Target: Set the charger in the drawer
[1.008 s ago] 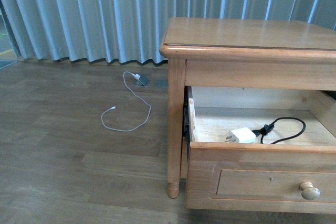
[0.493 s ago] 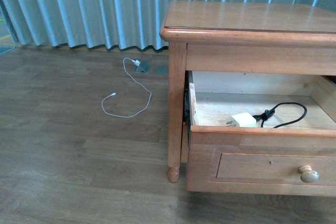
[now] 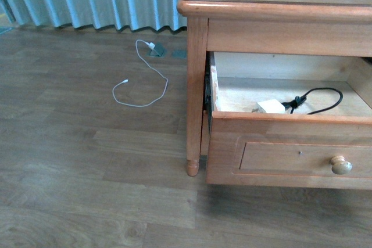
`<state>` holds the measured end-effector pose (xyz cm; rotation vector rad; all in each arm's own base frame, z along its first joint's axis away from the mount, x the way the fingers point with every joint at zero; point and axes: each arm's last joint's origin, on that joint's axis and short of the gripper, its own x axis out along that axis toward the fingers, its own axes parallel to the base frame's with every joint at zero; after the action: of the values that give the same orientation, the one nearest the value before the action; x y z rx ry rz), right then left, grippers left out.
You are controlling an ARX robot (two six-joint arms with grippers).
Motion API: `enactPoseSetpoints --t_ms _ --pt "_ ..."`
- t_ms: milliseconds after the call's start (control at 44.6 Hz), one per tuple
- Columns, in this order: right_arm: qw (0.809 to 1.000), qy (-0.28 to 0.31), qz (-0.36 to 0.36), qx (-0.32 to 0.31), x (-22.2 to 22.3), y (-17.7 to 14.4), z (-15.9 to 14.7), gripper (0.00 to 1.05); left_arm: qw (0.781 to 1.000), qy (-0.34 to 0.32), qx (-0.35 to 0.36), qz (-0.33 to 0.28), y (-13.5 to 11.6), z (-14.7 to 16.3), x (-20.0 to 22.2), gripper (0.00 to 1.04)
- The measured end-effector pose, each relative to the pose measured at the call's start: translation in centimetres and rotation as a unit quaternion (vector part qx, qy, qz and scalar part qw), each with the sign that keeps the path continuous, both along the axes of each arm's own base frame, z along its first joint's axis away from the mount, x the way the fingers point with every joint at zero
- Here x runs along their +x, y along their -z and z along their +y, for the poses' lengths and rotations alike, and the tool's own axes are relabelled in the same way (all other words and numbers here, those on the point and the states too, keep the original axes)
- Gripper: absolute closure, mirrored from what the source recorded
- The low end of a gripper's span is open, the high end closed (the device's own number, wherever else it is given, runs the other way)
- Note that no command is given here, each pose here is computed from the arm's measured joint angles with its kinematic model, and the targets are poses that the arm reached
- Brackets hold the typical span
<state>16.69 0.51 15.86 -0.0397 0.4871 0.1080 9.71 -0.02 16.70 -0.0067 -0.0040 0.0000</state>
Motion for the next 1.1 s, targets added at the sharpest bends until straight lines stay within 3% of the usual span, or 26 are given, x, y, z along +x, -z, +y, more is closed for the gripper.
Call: enactPoseSetpoints --t_ms 515,1098 --pt "0.993 0.036 0.088 0.067 11.5 4.5 1.3 0.08 1.000 0.000 0.001 0.000 0.0 0.0 0.0 0.06" --pt "0.996 0.057 -0.019 0.071 24.1 6.5 3.6 0.08 1.000 0.000 0.001 0.000 0.0 0.0 0.0 0.06"
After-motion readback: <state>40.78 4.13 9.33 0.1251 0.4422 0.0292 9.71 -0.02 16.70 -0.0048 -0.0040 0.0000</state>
